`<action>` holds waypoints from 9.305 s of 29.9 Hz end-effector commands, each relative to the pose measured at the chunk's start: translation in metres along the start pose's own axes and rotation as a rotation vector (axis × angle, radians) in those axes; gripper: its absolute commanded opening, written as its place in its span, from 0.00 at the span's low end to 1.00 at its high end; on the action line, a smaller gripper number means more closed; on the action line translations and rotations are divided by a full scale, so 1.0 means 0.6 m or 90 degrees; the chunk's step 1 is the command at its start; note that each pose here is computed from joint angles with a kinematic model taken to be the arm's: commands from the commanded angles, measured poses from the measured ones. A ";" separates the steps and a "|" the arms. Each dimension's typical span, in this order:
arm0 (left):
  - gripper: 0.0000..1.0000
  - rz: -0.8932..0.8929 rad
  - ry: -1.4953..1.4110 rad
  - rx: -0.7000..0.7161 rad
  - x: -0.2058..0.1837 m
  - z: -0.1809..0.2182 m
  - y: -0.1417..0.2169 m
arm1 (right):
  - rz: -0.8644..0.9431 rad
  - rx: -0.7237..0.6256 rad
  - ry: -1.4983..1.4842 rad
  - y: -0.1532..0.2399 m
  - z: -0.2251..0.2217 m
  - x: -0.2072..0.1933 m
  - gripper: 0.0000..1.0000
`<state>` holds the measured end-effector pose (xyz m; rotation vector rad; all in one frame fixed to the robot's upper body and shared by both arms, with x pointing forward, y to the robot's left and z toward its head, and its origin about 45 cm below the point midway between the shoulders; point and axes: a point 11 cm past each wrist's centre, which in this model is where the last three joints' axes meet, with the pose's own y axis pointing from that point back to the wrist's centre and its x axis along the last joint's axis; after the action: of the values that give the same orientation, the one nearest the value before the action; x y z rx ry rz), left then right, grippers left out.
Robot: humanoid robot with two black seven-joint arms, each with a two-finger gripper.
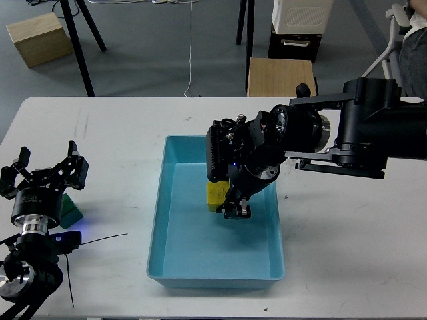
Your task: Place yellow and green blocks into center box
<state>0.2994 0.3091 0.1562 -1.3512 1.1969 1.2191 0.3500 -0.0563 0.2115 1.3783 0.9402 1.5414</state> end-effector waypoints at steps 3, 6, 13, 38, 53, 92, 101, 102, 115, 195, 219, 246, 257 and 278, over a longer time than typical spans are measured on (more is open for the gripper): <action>1.00 0.000 0.000 0.000 0.000 0.000 0.000 | 0.000 0.002 -0.016 -0.019 0.001 0.001 0.33; 1.00 0.000 0.000 0.000 0.000 0.000 0.000 | 0.004 0.006 -0.026 -0.022 0.000 0.000 0.58; 1.00 0.000 0.000 0.000 0.000 0.000 0.000 | 0.019 0.015 -0.064 -0.017 0.004 -0.002 0.95; 1.00 -0.244 -0.360 -0.049 -0.333 0.185 -0.172 | 0.606 -0.095 -0.436 0.237 0.197 0.013 0.97; 1.00 -0.352 -0.754 -0.077 -0.488 0.252 -0.170 | 0.873 -0.107 -0.574 0.236 0.188 -0.065 0.97; 0.98 -0.633 -2.005 0.927 -0.207 0.155 -0.101 | 1.317 -0.309 -1.152 0.285 -0.067 -0.527 0.97; 0.99 -0.644 -1.950 1.068 -0.157 0.168 -0.068 | 1.304 -0.341 -1.179 0.269 -0.087 -0.545 0.97; 0.99 -0.649 -1.949 1.072 -0.157 0.167 -0.068 | 1.303 -0.344 -1.181 0.269 -0.087 -0.546 0.97; 0.99 -0.751 -1.876 1.164 -0.114 0.133 -0.036 | 1.293 -0.357 -1.213 0.247 -0.097 -0.557 0.97; 0.14 -1.594 -1.722 0.697 -0.220 -0.335 -0.021 | 1.318 -0.382 -1.298 0.224 -0.140 -0.590 0.97; 0.22 -1.636 -1.615 0.944 -0.072 -0.391 -0.018 | 1.331 -0.385 -1.314 0.223 -0.144 -0.599 0.97; 0.75 -1.601 -1.627 0.961 -0.057 -0.394 -0.029 | 1.326 -0.381 -1.319 0.218 -0.146 -0.598 0.97; 0.98 -1.557 -1.663 0.852 -0.107 -0.395 -0.045 | 1.325 -0.370 -1.317 0.217 -0.143 -0.592 0.99; 0.99 -0.729 -1.078 0.346 -0.236 -0.197 -0.099 | 1.546 -0.116 -1.280 0.240 -0.039 -0.491 0.99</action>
<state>0.3713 0.1895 0.3256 -0.0078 -0.6140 0.4986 0.3111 -0.3927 0.2276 -1.8885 2.1145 -0.0522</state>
